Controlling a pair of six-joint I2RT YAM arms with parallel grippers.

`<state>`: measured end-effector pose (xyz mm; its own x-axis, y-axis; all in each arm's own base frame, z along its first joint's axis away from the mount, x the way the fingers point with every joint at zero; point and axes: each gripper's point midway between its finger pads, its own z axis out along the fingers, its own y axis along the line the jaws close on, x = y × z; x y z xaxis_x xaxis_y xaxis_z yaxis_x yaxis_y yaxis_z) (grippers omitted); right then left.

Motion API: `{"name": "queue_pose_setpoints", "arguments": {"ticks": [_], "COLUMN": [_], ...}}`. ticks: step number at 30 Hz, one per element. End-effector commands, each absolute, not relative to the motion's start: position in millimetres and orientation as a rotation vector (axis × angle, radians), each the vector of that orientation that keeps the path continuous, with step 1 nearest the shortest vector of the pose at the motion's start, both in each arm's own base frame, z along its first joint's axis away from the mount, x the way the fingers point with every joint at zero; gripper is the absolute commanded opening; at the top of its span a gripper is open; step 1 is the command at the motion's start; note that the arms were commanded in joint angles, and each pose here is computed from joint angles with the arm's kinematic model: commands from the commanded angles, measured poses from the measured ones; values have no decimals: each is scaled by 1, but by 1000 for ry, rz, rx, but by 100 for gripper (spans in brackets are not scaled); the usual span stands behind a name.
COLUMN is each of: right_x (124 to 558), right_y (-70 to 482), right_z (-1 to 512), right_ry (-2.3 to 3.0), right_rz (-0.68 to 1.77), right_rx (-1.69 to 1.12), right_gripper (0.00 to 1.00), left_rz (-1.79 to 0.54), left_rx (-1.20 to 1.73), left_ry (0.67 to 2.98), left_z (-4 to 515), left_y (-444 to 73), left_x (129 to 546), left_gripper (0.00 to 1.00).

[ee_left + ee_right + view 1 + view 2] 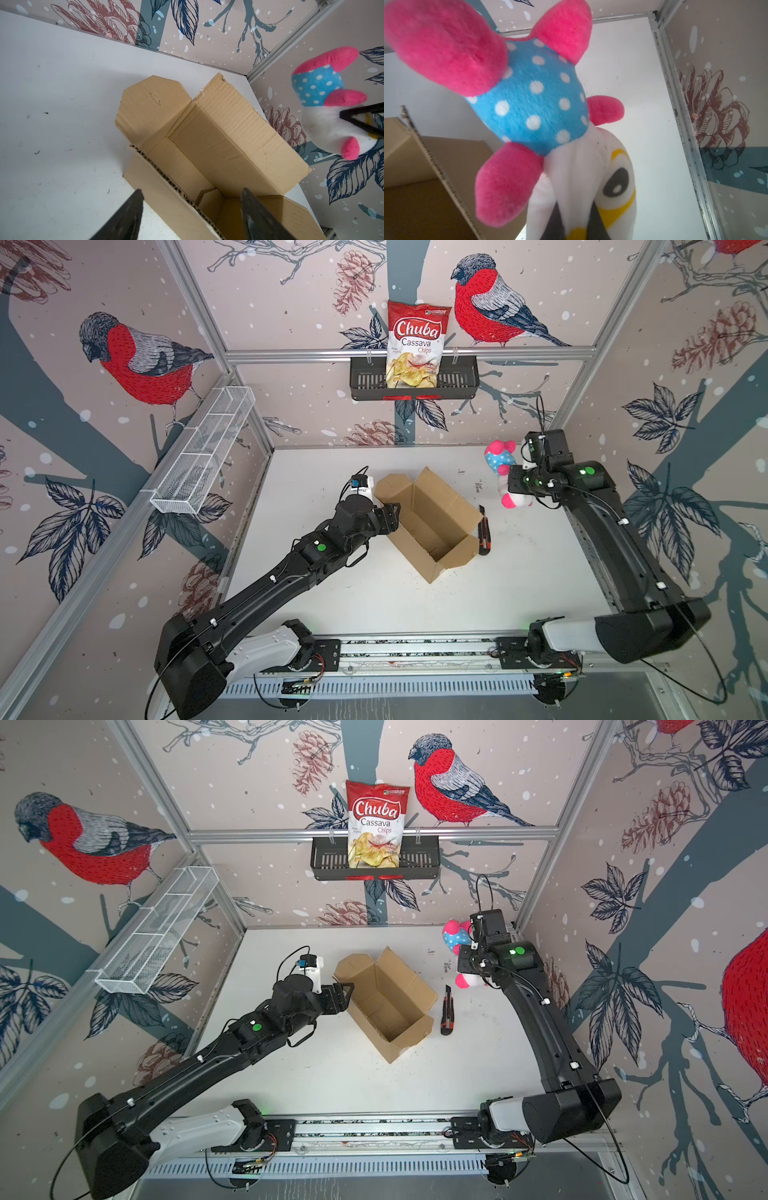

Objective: Unpack the express box
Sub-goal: 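Lift the plush toy out of the box with the right gripper, then lower the plush toy onto the table beside the box and open the right gripper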

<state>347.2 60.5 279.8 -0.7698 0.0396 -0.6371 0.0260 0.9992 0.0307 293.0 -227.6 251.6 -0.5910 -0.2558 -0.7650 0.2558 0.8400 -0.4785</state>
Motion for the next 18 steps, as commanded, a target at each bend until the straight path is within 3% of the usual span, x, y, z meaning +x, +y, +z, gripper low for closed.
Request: {"name": "queue_pose_setpoints", "arguments": {"ticks": [1,18], "right_x": [366,400], "right_y": [49,0], "right_z": [279,176], "right_ry": [2379,2510], "right_rz": [25,-74], "right_rx": [76,256], "right_gripper": [5,4], "left_rz": [-720,-666], "left_rx": [-9,-90], "left_ry": [2038,2033], "left_z": [262,252], "left_y": [-226,-197], "left_x": [298,300], "left_gripper": [73,75]}}
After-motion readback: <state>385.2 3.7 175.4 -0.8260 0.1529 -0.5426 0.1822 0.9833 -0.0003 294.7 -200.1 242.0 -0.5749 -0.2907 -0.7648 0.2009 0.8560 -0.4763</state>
